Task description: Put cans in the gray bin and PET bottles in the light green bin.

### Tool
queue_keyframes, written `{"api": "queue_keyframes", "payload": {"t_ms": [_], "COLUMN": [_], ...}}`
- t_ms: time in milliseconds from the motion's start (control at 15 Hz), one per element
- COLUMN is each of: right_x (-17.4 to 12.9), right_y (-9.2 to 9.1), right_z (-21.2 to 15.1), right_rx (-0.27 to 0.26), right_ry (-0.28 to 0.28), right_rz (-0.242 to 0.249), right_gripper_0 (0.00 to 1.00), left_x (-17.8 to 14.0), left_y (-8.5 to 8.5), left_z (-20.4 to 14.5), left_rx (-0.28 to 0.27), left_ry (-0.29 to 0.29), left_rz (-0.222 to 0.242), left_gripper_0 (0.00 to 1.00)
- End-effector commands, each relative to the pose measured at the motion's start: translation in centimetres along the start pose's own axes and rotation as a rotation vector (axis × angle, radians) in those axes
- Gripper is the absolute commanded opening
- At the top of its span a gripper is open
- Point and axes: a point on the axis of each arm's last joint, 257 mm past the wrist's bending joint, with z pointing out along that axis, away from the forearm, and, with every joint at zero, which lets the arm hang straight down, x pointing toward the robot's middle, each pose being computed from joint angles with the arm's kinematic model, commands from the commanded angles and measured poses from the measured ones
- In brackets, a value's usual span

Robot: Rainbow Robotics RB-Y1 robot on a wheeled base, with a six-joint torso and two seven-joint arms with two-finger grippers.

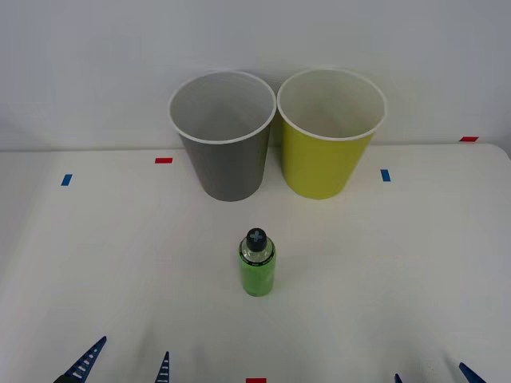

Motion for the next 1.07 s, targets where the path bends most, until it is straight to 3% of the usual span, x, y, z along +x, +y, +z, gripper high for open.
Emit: {"api": "queue_keyframes", "payload": {"t_ms": [67,933,1000,1067], "right_x": [0.0,0.0,0.0,0.0], "right_y": [0.0,0.0,0.0,0.0], "right_z": [0.0,0.0,0.0,0.0], "right_rx": [0.0,0.0,0.0,0.0], "right_ry": [0.0,0.0,0.0,0.0], "right_rz": [0.0,0.0,0.0,0.0], "right_gripper_0": [1.0,1.0,1.0,1.0], "left_x": [0.0,0.0,1.2,0.5], "left_y": [0.0,0.0,-0.6,-1.0], "left_z": [0.0,0.0,0.2,0.4], "left_rx": [0.0,0.0,0.014,0.025], "left_ry": [0.0,0.0,0.025,-0.008], "left_rz": [0.0,0.0,-0.003,-0.014], "left_gripper_0": [1.0,1.0,1.0,1.0]}}
